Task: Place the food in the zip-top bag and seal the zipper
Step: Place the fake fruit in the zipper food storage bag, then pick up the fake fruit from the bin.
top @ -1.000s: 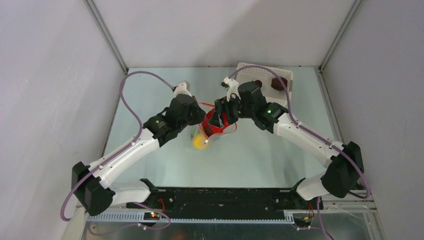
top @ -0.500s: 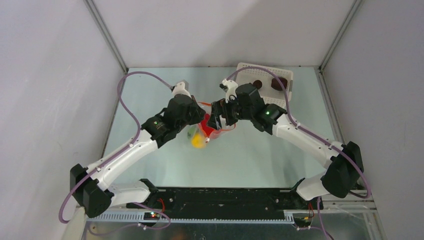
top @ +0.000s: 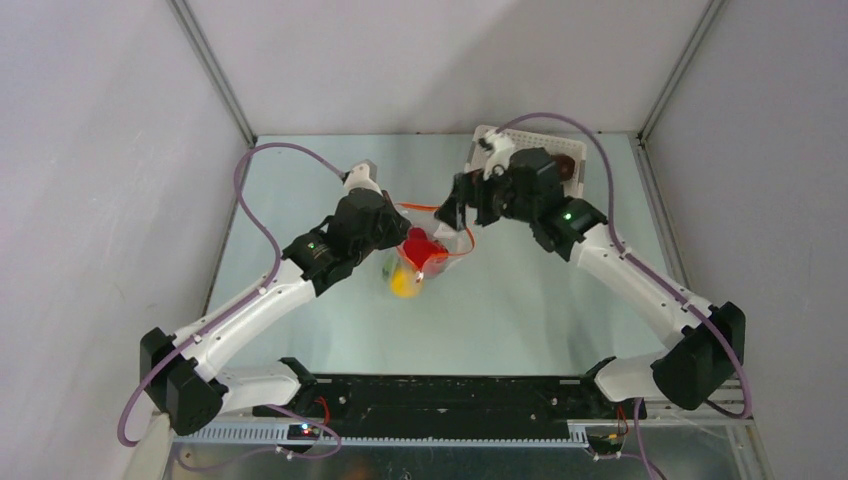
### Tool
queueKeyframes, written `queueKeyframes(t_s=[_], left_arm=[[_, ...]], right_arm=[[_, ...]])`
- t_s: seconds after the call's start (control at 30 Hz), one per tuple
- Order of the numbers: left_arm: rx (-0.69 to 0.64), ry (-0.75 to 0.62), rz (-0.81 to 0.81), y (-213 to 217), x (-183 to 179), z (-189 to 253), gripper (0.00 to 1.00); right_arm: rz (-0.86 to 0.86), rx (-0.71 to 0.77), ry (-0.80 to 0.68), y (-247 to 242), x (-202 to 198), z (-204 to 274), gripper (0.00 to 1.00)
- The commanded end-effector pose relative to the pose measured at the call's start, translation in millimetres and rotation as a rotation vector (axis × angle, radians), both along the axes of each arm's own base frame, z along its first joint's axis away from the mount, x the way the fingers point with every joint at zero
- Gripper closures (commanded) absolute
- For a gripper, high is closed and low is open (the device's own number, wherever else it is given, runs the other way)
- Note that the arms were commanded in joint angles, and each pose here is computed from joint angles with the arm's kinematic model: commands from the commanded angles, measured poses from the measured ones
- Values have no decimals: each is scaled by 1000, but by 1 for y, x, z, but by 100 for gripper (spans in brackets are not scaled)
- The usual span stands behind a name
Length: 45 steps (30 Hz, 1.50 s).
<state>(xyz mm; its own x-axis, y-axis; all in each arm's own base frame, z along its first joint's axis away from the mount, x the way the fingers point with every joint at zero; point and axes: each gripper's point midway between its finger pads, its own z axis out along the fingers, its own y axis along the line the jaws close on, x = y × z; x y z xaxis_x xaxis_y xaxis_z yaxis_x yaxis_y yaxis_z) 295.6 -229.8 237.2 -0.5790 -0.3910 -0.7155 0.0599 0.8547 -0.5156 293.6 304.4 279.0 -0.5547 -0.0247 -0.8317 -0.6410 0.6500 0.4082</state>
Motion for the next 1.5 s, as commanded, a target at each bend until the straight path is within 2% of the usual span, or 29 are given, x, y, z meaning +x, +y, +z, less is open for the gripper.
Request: queueKeyframes(t_s=[0.0,0.17,0.2,0.3,0.33,0.57,0.83,1.1,1.47], left_arm=[[-7,-38,34,10,2,12,100],[13,-38,56,17,1,11,100],[17,-42,61,18,1,11,100],[31,-40,71,22,0,11,100],[37,-36,74,23,0,10,100],[31,-33,82,26,-3,10,100],[33,-20,72,24,-3,7,100],[39,-10,73,24,-2,4,100],[47,5,67,20,-1,-1,100]], right_arm=[[-226,63,-30,-46,62,26,1],[-474,-33,45,-96,128,4,1],[-511,-74,84,-104,143,-16,1],[-577,-116,99,-119,177,-24,1],[-598,-159,141,-121,192,-44,1],[-685,-292,169,-138,240,-79,3],[-664,-269,259,-132,268,-122,11],[-638,-220,322,-129,286,-152,14],[-558,-209,415,-114,281,-190,17]])
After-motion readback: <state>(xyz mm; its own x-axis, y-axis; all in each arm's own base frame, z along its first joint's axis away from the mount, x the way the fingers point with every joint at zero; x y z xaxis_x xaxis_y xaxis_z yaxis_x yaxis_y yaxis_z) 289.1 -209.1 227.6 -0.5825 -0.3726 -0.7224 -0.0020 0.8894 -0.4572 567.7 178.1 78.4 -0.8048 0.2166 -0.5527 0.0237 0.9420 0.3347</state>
